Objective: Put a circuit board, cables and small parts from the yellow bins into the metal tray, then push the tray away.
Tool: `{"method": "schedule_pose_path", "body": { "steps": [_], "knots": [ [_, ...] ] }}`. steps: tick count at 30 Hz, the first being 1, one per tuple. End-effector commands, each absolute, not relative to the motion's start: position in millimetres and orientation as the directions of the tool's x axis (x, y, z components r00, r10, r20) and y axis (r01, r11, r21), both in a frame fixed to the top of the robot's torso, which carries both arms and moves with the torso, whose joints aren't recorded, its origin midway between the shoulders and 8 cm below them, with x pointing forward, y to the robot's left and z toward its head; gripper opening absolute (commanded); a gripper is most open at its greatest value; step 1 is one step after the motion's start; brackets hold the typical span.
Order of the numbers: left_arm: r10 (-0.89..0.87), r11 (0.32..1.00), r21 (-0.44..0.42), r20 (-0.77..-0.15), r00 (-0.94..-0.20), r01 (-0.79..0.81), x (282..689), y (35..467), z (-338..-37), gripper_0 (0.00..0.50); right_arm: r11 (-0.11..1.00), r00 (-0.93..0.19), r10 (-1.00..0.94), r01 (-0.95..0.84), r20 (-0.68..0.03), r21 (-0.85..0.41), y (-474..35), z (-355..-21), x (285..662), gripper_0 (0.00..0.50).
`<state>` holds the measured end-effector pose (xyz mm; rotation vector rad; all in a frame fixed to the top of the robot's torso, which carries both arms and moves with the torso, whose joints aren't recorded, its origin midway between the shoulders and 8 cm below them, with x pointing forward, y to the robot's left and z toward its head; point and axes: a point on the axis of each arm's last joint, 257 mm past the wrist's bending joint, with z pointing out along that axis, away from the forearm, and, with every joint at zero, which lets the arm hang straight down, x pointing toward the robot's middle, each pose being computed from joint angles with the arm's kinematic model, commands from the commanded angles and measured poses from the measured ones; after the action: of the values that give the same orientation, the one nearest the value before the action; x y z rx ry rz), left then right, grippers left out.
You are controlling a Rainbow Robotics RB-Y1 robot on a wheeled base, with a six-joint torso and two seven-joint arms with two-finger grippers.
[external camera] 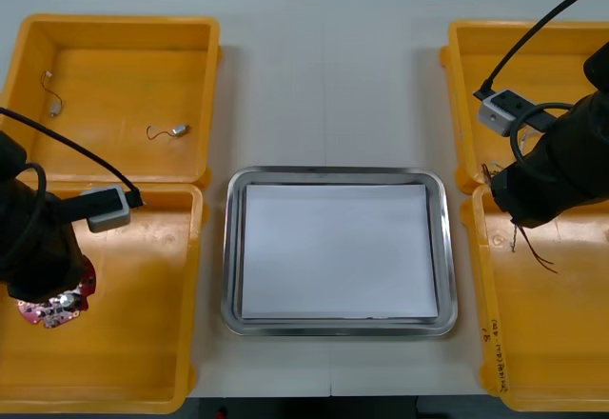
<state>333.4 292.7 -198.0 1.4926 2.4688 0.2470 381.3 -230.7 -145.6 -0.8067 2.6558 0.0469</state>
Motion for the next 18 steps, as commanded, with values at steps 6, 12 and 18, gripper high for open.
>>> {"method": "schedule_pose_path", "body": {
  "steps": [6,12,18],
  "knots": [
    [0.866,0.495,0.275,-0.235,-0.441,0.824,356.8,205.2,-169.9,0.000,0.831,-0.756,-0.549,-0.541,-0.356,-0.130,-239.1,-132.1,385.2,0.000],
    [0.870,0.479,0.250,-0.261,-0.418,0.841,362.7,162.1,-166.0,0.000,0.831,-0.757,-0.548,-0.541,-0.356,-0.129,-239.0,-131.7,385.4,0.000],
    [0.874,0.474,0.254,-0.255,-0.414,0.843,371.2,143.7,-165.2,0.000,0.831,-0.756,-0.548,-0.541,-0.358,-0.129,-239.1,-131.3,385.6,0.000]
  ]
}}
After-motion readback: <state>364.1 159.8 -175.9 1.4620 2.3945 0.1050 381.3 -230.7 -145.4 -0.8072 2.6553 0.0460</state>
